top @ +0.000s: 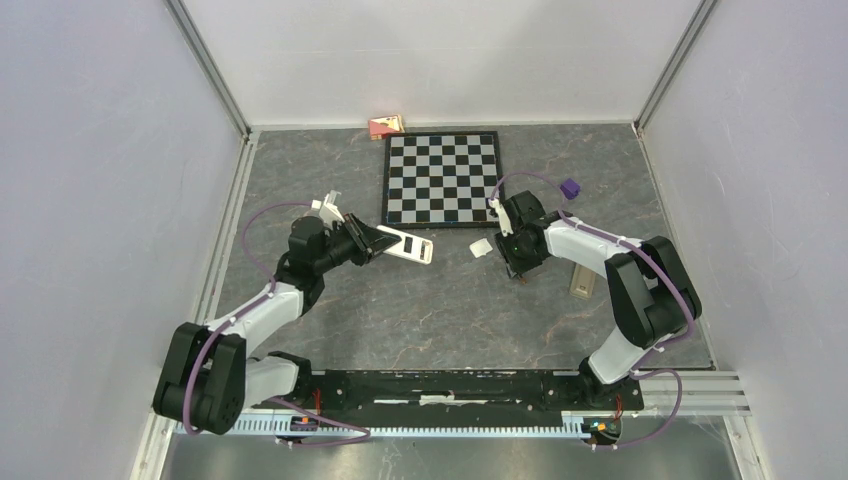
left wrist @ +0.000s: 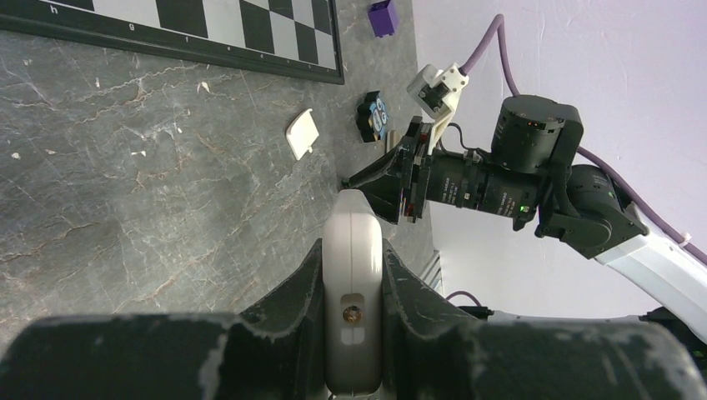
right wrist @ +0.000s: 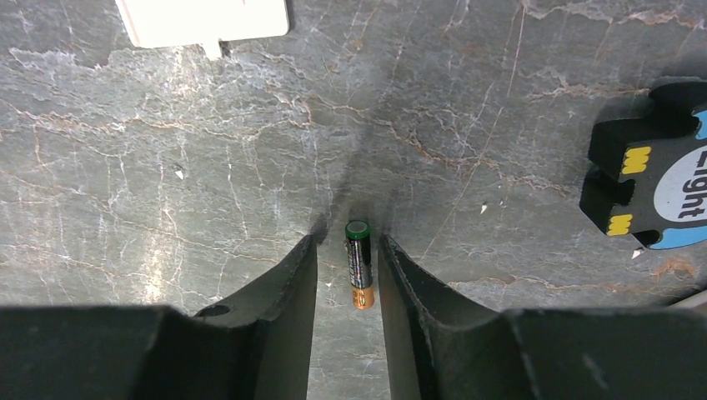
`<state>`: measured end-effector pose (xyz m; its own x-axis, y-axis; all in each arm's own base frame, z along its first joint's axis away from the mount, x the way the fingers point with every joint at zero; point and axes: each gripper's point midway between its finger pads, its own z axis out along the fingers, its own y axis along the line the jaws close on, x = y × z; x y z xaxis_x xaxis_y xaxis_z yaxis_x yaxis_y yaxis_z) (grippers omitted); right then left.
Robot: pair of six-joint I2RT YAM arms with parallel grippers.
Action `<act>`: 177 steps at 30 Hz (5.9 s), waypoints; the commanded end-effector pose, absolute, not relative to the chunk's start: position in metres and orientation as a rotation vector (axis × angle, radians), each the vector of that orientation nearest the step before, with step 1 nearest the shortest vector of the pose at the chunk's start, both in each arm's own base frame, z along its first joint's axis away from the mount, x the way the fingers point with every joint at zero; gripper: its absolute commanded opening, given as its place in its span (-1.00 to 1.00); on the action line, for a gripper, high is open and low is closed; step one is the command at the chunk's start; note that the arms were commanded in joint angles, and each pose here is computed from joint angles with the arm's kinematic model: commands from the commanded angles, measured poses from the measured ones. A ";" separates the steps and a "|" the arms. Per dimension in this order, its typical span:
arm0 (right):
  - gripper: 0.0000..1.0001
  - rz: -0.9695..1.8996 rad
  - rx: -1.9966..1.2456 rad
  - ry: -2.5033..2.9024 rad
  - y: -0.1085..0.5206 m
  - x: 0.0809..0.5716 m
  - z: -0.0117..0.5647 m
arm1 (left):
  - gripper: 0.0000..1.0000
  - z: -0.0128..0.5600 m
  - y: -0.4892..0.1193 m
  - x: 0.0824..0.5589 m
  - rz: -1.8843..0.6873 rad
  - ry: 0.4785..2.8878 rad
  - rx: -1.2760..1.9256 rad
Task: Load the batteries into the remote control
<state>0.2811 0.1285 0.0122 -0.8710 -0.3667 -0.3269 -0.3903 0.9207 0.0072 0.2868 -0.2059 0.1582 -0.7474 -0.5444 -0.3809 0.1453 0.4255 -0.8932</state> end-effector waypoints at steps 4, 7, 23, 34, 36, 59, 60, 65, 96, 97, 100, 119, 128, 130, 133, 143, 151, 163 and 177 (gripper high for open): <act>-0.29 0.001 -0.611 2.964 0.099 0.230 -0.013 | -0.96 0.169 -0.207 0.295 -1.357 1.962 -0.254; -0.44 -0.023 -0.604 2.964 0.096 0.229 -0.013 | -0.96 0.169 -0.208 0.295 -1.362 1.962 -0.253; -0.97 0.374 -0.403 2.760 0.155 0.246 0.005 | -0.96 0.157 -0.215 0.298 -1.395 1.957 -0.279; -0.95 0.947 -0.138 2.543 0.240 0.250 0.077 | -0.96 0.130 -0.242 0.300 -1.530 1.991 -0.355; -0.94 1.033 -0.086 2.485 0.255 0.257 0.091 | -0.96 0.127 -0.245 0.299 -1.547 1.990 -0.362; -0.76 1.154 0.182 2.409 0.299 0.281 0.112 | -0.96 0.127 -0.250 0.298 -1.567 1.969 -0.350; -0.74 1.150 0.185 2.415 0.299 0.281 0.111 | -0.96 0.127 -0.251 0.298 -1.570 1.970 -0.350; -0.69 1.167 0.207 2.416 0.302 0.284 0.108 | -0.96 0.127 -0.252 0.297 -1.578 1.972 -0.346; 0.20 1.004 0.136 2.424 0.284 0.286 0.127 | -0.96 0.133 -0.256 0.294 -1.606 2.034 -0.347; 0.25 1.004 0.112 2.412 0.283 0.285 0.131 | -0.96 0.132 -0.257 0.292 -1.610 2.059 -0.344; 0.44 0.988 0.009 2.366 0.279 0.283 0.142 | -0.96 0.127 -0.266 0.286 -1.627 2.170 -0.247; 0.96 1.184 -1.211 2.099 0.271 0.189 0.143 | -0.96 0.155 -0.275 0.233 -1.870 2.299 0.229; 0.96 1.269 -1.226 2.091 0.278 0.180 0.128 | -0.96 0.154 -0.276 0.231 -1.886 2.301 0.247; 0.96 1.276 -1.224 2.104 0.279 0.179 0.125 | -0.96 0.154 -0.275 0.231 -1.885 2.300 0.246; 0.96 1.269 -1.202 2.125 0.283 0.182 0.122 | -0.96 0.153 -0.275 0.231 -1.886 2.305 0.236; 0.96 1.348 -1.073 2.161 0.300 0.183 0.118 | -0.96 0.149 -0.275 0.230 -1.882 2.319 0.225; 0.96 1.392 -1.085 2.136 0.301 0.179 0.123 | -0.96 0.143 -0.274 0.227 -1.882 2.331 0.224; 0.50 1.398 -1.085 2.178 0.301 0.177 0.116 | -0.96 0.141 -0.274 0.227 -1.879 2.337 0.216; 0.37 1.440 -1.086 2.160 0.305 0.176 0.117 | -0.96 0.142 -0.274 0.225 -1.880 2.335 0.220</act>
